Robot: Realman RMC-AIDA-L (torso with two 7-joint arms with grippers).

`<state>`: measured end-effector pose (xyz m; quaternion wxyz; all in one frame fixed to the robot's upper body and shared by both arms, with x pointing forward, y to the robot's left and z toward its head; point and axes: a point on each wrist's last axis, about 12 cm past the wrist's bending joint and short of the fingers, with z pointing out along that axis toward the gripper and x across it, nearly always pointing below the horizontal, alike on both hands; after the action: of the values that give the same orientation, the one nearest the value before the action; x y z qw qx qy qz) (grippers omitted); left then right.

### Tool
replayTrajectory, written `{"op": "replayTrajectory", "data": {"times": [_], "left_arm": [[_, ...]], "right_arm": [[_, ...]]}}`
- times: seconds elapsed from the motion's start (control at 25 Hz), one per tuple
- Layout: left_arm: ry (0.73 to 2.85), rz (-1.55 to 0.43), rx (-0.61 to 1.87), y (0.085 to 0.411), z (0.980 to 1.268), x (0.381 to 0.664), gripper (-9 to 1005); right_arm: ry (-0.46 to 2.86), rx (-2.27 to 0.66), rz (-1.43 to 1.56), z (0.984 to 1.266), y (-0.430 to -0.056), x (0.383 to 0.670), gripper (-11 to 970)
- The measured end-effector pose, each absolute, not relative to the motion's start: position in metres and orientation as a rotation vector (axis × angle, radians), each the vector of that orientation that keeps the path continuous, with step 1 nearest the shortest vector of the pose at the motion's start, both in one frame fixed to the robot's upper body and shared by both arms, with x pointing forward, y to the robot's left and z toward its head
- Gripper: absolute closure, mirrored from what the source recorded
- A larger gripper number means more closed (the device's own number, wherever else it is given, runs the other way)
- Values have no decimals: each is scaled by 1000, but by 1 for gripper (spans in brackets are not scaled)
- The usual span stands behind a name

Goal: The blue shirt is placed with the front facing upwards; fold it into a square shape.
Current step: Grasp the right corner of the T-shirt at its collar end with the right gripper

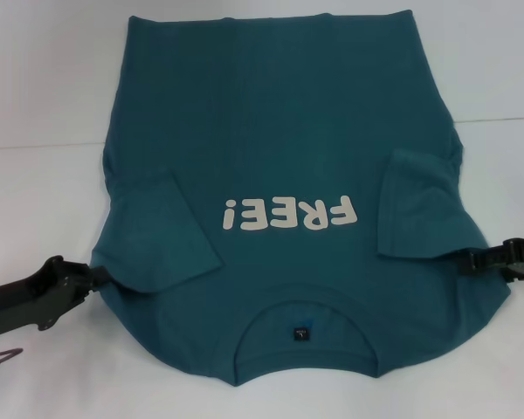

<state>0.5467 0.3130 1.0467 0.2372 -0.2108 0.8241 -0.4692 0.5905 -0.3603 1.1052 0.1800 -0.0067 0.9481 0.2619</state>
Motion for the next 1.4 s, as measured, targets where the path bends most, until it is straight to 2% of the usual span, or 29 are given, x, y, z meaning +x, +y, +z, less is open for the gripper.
{"op": "replayTrajectory", "data": {"times": [0.32,0.8,1.4], "left_arm": [[2258,-1282,-581,313,1046,547,948],[2246,-1288,-589,313,1046,547,947],[2231,-1296,-596,313,1047,547,947]], "right_arm": [[2698,-26,705,1102,-358,592,102],[2635,-69,843,1108,-342,594,103],[2718,-64,723,1103,-346,595,103]]}}
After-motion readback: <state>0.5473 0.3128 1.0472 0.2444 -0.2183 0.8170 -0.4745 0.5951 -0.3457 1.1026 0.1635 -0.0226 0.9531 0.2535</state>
